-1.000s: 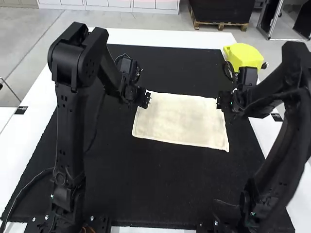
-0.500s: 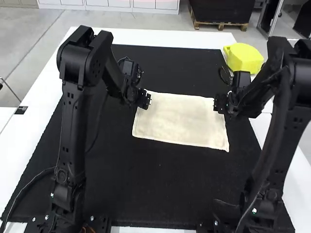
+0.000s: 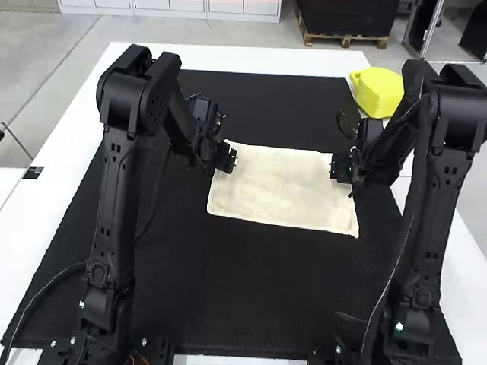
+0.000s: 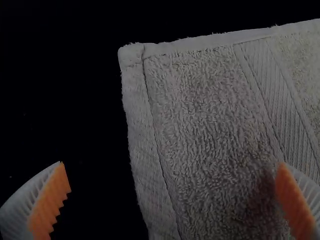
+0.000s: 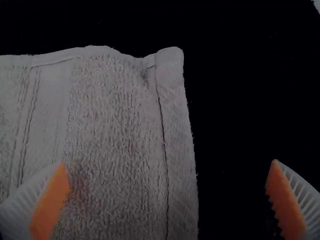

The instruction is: Fold the towel.

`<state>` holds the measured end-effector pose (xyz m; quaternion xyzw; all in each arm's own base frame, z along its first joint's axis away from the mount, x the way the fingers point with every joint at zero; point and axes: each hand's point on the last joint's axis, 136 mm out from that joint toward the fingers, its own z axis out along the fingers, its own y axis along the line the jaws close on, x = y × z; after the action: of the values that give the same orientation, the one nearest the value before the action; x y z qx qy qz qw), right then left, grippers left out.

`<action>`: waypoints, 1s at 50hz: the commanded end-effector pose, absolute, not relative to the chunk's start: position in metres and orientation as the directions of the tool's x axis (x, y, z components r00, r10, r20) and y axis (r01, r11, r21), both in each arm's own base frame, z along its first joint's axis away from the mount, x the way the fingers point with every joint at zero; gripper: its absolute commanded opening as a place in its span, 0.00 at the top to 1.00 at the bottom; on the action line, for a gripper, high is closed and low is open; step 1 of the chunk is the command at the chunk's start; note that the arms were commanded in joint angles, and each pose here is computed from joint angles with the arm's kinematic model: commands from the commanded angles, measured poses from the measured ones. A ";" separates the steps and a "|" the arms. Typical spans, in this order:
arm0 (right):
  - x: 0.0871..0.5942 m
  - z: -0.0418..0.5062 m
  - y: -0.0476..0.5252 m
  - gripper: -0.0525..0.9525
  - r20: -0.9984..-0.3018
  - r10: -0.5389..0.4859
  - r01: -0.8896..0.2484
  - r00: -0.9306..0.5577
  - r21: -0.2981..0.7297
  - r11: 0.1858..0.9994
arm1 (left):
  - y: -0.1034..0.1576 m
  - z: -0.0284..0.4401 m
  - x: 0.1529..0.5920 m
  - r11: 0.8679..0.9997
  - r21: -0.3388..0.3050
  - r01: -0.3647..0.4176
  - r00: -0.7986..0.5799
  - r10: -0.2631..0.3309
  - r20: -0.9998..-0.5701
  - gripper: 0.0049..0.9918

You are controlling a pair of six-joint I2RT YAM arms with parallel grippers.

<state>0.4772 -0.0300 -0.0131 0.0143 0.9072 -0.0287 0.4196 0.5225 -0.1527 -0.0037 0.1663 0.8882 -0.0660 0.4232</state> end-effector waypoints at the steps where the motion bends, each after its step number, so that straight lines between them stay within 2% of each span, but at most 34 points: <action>1: 0.488 -0.011 -0.029 0.05 -0.771 0.013 0.049 -0.637 -0.024 0.999 | -0.150 0.002 0.534 0.939 0.025 0.343 -0.574 0.231 -0.786 0.03; 11: 0.486 -0.018 -0.028 0.05 -0.753 0.020 0.049 -0.657 -0.016 0.999 | -0.148 -0.006 0.533 0.939 0.027 0.344 -0.593 0.239 -0.769 0.03; 13: 0.486 -0.020 -0.029 0.09 -0.749 0.023 0.051 -0.662 -0.015 0.999 | -0.147 -0.010 0.531 0.940 0.025 0.341 -0.604 0.240 -0.760 0.04; 19: 0.484 -0.025 -0.025 0.10 -0.739 0.020 0.033 -0.673 -0.003 0.999 | -0.144 -0.013 0.530 0.938 0.034 0.344 -0.608 0.250 -0.753 0.04; 23: 0.482 -0.028 -0.025 0.12 -0.731 0.017 0.031 -0.682 -0.005 1.000 | -0.141 -0.017 0.530 0.939 0.038 0.342 -0.614 0.254 -0.747 0.10; 24: 0.481 -0.030 -0.024 0.18 -0.727 0.016 0.026 -0.687 -0.003 1.000 | -0.139 -0.018 0.530 0.940 0.046 0.338 -0.616 0.258 -0.744 0.13; 25: 0.481 -0.031 -0.023 0.29 -0.724 0.013 0.019 -0.690 0.000 1.000 | -0.138 -0.020 0.529 0.939 0.052 0.340 -0.618 0.265 -0.740 0.19; 27: 0.480 -0.033 -0.019 0.54 -0.718 0.013 -0.004 -0.696 0.023 1.000 | -0.138 -0.027 0.527 0.933 0.065 0.354 -0.622 0.287 -0.728 0.36; 28: 0.479 -0.034 -0.016 0.69 -0.715 0.012 -0.017 -0.699 0.034 0.999 | -0.137 -0.030 0.526 0.933 0.067 0.354 -0.626 0.289 -0.724 0.47; 29: 0.479 -0.034 -0.013 0.88 -0.716 0.012 -0.031 -0.698 0.047 0.998 | -0.136 -0.033 0.525 0.934 0.071 0.351 -0.631 0.292 -0.719 0.62; 30: 0.478 -0.034 -0.013 0.98 -0.715 0.008 -0.037 -0.699 0.047 0.998 | -0.134 -0.037 0.525 0.935 0.082 0.344 -0.636 0.297 -0.712 0.78; 32: 0.478 -0.034 -0.013 0.97 -0.715 0.006 -0.040 -0.699 0.048 0.998 | -0.130 -0.045 0.523 0.937 0.090 0.338 -0.646 0.301 -0.701 0.98; 34: 0.476 -0.037 -0.014 0.97 -0.708 0.003 -0.040 -0.706 0.044 0.998 | -0.130 -0.051 0.520 0.932 0.097 0.348 -0.654 0.316 -0.687 0.98; 38: 0.477 -0.037 -0.015 0.97 -0.709 0.004 -0.038 -0.705 0.043 0.998 | -0.129 -0.054 0.518 0.933 0.094 0.349 -0.659 0.315 -0.683 0.98; 50: 0.485 -0.018 -0.034 0.97 -0.741 0.035 0.002 -0.670 0.045 0.999 | -0.132 -0.037 0.528 0.936 0.092 0.339 -0.627 0.298 -0.720 0.98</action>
<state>0.4843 -0.0111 -0.0197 -0.0083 0.9133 0.0337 0.4059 0.5268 -0.1602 -0.0120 0.1977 0.8858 -0.0727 0.4136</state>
